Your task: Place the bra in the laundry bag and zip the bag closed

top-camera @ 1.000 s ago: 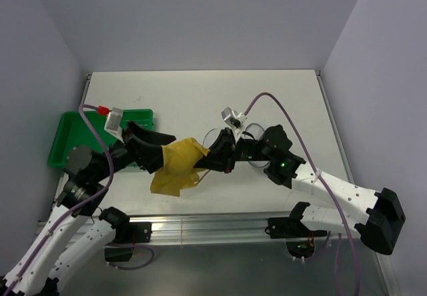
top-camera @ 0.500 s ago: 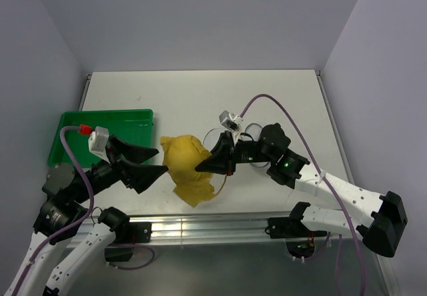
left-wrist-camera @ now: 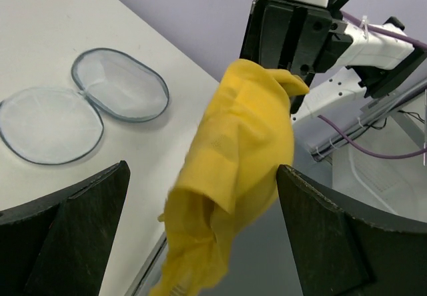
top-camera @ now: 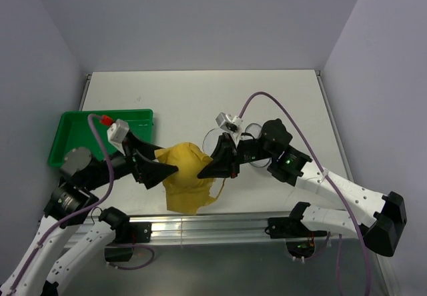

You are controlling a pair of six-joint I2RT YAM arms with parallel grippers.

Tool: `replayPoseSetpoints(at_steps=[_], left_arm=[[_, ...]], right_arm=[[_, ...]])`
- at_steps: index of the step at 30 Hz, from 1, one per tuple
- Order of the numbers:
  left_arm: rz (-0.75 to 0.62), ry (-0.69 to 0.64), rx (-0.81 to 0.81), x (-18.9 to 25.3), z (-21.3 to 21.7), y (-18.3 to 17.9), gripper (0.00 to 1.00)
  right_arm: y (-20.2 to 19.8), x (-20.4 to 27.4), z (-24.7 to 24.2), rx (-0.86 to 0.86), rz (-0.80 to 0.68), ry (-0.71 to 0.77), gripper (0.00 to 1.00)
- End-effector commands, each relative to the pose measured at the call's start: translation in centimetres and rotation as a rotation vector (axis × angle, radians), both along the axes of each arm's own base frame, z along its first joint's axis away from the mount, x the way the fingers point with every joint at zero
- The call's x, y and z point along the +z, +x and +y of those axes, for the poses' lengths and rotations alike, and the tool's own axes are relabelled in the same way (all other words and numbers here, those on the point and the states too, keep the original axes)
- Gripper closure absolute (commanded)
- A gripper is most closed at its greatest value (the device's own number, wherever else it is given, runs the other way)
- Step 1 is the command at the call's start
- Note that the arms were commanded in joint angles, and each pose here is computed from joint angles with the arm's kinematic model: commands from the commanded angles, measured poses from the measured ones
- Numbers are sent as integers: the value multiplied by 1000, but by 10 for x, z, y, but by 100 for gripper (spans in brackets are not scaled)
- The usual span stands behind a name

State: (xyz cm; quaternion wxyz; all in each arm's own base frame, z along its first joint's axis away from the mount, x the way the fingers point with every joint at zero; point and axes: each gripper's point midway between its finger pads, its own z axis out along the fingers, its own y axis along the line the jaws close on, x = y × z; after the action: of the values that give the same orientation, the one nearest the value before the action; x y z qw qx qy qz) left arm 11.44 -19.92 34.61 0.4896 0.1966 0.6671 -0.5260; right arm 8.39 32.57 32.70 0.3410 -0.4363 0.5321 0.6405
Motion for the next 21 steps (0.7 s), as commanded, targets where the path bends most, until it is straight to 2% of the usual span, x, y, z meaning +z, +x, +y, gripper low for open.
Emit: replayPoseSetpoints(at_steps=[1,3,4,6,8,12,13,15,16,17,21], left_arm=[[-45,11,-113,3,-15,-2,1],[-46,4,-180,3,-24,-2,2],[-40,5,-227,2,-27,-8,9],[-44,9,-246,0,-29,-7,16],[-54,9,-272,2,-29,-13,31],[-45,11,-316,-1,-29,-22,47],[-39,15,-321,-3,-29,-22,53],[-28,24,-323,-8,-28,-24,51],[-24,27,-321,-10,-28,-24,39],[-27,27,-318,-11,-27,-26,33],[-23,26,-335,-15,-27,-29,32]], right_arm=[[-9,22,-1,68,-39,42,100],[-6,20,2,71,-21,29,100],[-4,17,4,66,-7,17,100],[0,12,6,50,-3,-1,100],[3,10,7,37,-6,-6,100],[11,3,11,9,3,-30,100],[16,0,13,-8,17,-41,100],[24,-2,13,-44,26,-57,100],[26,-2,12,-57,19,-56,100],[30,-2,10,-74,18,-59,100],[32,-2,9,-85,22,-68,100]])
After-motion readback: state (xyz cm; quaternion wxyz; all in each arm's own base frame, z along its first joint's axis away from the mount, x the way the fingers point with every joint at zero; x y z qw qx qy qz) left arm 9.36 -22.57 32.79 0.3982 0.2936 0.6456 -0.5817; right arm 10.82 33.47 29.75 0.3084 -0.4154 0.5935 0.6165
